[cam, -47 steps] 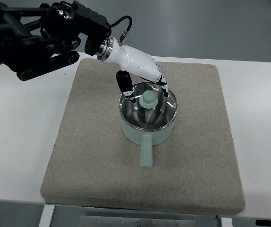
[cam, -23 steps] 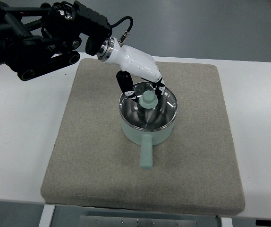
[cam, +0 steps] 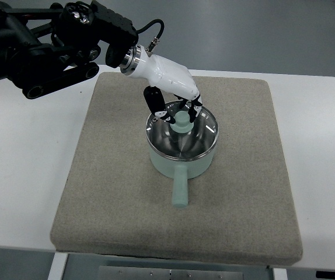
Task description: Place lid left of pot with left hand
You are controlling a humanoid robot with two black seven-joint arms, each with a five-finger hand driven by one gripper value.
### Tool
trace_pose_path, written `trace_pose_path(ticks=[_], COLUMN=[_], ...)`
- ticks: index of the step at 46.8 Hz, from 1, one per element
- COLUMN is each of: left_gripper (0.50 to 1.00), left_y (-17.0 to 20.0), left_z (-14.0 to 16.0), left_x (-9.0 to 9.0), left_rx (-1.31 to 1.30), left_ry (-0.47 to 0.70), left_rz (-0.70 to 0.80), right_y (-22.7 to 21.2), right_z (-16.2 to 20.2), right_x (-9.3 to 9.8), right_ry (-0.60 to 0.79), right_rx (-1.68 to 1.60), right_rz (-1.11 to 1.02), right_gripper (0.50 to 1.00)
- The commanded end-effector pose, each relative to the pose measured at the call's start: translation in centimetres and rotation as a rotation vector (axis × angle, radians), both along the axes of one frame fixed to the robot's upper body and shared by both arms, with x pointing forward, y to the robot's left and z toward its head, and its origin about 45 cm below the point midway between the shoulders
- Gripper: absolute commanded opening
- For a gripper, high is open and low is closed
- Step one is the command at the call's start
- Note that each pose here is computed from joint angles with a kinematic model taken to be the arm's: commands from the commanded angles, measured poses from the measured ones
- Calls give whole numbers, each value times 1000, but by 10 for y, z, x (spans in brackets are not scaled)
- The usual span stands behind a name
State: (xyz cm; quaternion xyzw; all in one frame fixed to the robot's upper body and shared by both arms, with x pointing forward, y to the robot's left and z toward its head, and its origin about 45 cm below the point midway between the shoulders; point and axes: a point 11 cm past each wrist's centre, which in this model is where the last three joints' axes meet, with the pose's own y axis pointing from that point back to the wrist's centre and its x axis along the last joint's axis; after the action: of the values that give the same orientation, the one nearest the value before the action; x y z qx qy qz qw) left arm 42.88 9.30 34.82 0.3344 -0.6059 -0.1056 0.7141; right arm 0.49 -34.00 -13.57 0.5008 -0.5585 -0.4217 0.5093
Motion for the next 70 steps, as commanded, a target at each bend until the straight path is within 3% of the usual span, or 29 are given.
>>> trace_pose_path(ticks=[1,50,70], left_gripper=[500,500,500], left_y=[0,-6,56], left_z=[0,20,34], left_x=[0,6,55], left_rx=[2,-45,-57], left_ry=[-1,-35,-100], left_rz=[0,8,236], right_y=[0,0,0], right_z=[0,0,0], right_x=[0,0,0], right_ry=[0,0,0], right_rx=[0,-1,-1], right_rz=[0,0,0], right_gripper=[924,924,924])
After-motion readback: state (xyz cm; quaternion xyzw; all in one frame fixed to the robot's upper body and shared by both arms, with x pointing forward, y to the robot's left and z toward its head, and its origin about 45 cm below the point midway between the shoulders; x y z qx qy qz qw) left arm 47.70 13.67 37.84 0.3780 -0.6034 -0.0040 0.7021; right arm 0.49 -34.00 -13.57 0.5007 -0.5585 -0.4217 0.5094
